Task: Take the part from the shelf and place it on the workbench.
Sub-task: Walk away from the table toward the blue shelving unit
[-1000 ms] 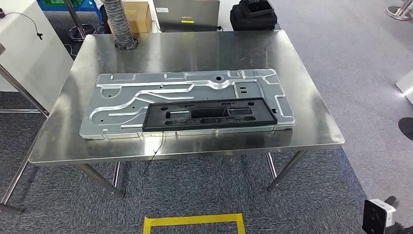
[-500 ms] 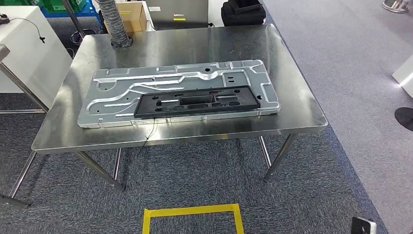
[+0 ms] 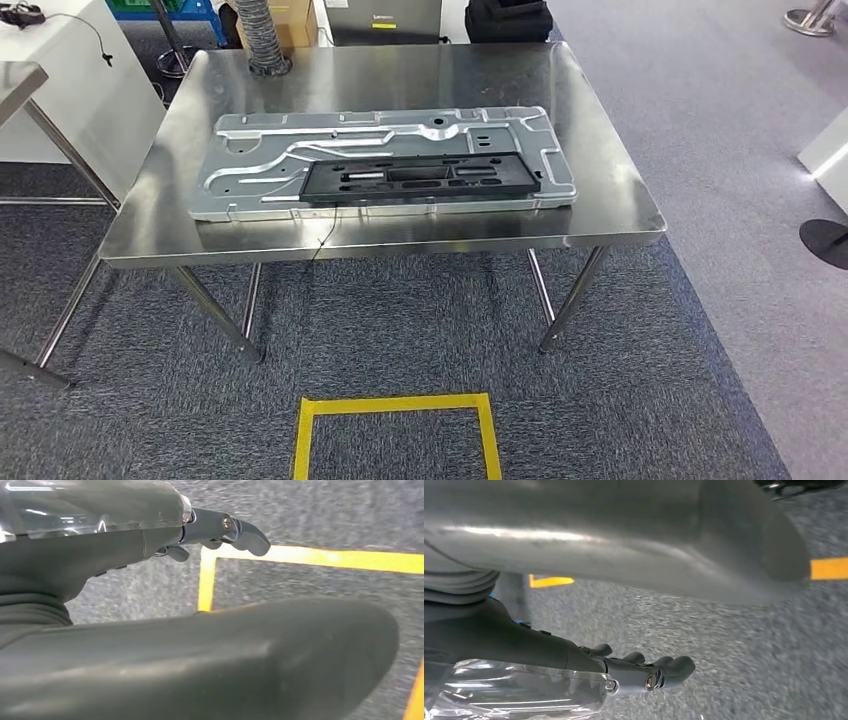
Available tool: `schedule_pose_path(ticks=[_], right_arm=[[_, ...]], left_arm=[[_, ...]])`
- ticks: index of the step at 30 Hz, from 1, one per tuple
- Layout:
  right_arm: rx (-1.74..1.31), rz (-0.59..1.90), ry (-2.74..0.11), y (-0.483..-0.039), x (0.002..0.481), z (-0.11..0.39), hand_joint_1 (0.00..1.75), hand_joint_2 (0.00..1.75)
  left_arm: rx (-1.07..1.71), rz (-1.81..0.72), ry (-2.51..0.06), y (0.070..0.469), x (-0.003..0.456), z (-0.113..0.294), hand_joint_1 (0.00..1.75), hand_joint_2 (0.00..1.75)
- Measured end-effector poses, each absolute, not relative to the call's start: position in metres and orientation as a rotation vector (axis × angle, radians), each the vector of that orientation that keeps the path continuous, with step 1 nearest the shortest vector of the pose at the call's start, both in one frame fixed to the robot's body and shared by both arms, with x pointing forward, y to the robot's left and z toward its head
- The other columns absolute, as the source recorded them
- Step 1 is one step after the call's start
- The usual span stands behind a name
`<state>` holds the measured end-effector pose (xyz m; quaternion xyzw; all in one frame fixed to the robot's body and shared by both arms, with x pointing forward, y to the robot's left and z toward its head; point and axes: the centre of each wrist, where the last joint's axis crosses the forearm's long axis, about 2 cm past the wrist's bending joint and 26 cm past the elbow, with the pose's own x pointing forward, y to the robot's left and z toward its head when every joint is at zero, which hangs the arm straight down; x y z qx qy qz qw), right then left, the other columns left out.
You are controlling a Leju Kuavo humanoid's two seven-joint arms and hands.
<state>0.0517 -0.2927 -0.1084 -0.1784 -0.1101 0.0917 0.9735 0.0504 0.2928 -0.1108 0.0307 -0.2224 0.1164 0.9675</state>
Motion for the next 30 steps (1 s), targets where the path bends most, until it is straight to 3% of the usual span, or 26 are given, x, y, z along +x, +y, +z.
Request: schedule_pose_path(ticks=[30], right_arm=[[-0.313,0.247,-0.207,-0.2914,0.0521,-0.1094,0.0,0.0]], left_arm=[[0.07,0.214,-0.436,0.2911,0.0536,-0.1103,0.0,0.0]])
